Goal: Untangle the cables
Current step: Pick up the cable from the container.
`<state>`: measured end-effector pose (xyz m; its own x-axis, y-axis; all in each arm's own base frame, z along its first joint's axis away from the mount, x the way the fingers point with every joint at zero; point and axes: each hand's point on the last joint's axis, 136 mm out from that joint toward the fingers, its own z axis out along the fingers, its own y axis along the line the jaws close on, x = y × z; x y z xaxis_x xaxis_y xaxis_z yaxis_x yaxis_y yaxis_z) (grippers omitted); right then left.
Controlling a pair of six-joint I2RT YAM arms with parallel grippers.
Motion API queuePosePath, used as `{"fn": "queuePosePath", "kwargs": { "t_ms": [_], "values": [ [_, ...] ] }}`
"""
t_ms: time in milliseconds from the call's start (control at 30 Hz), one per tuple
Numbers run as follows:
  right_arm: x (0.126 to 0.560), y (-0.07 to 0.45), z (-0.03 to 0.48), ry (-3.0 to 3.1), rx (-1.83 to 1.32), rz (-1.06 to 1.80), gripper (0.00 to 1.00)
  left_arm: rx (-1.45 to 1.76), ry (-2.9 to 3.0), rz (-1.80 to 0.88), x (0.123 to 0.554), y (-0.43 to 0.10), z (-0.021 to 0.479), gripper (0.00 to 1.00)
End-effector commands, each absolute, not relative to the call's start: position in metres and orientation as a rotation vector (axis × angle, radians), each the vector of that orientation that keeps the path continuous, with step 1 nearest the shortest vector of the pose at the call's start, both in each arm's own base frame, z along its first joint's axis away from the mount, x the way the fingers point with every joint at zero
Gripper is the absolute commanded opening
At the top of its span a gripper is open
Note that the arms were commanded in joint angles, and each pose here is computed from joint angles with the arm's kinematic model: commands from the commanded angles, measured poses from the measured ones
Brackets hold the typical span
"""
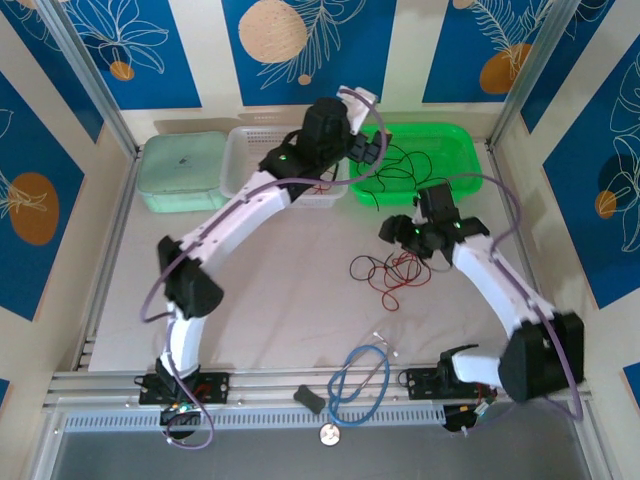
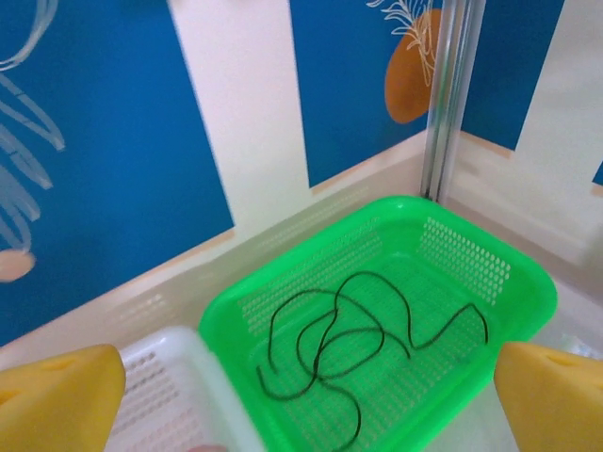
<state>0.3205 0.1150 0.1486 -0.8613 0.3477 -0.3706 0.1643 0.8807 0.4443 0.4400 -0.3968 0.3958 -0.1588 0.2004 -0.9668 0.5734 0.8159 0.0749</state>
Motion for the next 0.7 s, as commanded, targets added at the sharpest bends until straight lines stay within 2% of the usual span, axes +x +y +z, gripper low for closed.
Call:
{"fn": "queuePosePath", "kwargs": {
  "t_ms": [0, 267, 400, 467, 600, 667],
  "values": [
    [0.372, 0.122, 0.144, 2.541, 0.158, 0.457, 0.67, 0.568, 1.832, -0.323, 0.417, -0.362, 0.382, 1.0],
    [0.446, 0.14, 0.12, 2.502, 0.004, 0.296, 0.66, 0.518, 1.88, -0.315, 0.36, -0.299, 0.37, 1.0],
    [0.465, 0.137, 0.11, 2.483, 0.027, 0.22, 0.58, 0.486, 1.89, -0.314, 0.341, -0.275, 0.365, 1.0],
    [0.469, 0.136, 0.108, 2.476, 0.045, 0.207, 0.48, 0.474, 1.897, -0.315, 0.334, -0.267, 0.362, 1.0],
    [0.465, 0.14, 0.113, 2.483, 0.081, 0.239, 0.12, 0.456, 1.907, -0.334, 0.322, -0.256, 0.361, 1.0],
    [0.458, 0.144, 0.124, 2.485, 0.102, 0.273, 0.0, 0.448, 1.905, -0.349, 0.315, -0.251, 0.362, 1.0]
  ]
}}
